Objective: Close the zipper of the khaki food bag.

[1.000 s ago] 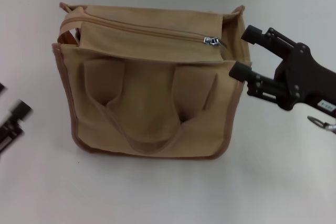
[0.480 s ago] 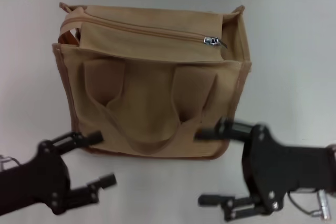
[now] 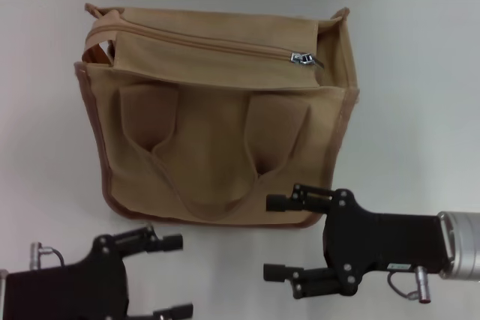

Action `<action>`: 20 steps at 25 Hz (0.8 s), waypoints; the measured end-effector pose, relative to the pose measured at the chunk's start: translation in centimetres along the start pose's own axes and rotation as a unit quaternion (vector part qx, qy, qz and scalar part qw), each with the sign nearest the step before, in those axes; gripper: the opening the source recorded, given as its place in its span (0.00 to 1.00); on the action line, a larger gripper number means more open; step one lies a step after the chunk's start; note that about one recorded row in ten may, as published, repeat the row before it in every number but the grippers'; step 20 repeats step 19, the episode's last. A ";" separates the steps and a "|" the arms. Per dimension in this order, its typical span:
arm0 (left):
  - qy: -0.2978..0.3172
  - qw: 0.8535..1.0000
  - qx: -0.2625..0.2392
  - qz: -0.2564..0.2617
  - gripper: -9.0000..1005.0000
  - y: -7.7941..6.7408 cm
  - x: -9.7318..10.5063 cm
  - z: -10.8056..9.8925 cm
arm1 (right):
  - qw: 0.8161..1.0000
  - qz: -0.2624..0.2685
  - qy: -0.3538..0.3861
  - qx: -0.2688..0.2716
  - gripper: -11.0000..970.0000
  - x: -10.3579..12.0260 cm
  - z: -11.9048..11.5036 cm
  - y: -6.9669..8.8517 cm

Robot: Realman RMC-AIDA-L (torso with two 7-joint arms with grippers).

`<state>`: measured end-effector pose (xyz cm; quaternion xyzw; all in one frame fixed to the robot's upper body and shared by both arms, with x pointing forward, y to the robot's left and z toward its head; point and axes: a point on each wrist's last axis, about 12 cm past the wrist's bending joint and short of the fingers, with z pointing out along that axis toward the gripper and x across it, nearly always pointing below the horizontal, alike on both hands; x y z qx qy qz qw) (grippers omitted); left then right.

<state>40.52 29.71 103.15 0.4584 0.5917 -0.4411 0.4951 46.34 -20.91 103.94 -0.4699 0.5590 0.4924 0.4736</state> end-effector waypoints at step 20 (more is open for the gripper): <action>0.019 1.000 0.002 -0.004 0.78 0.1 0.4 0.3 | 1.000 0.010 0.008 0.017 0.86 0.6 -0.1 0.0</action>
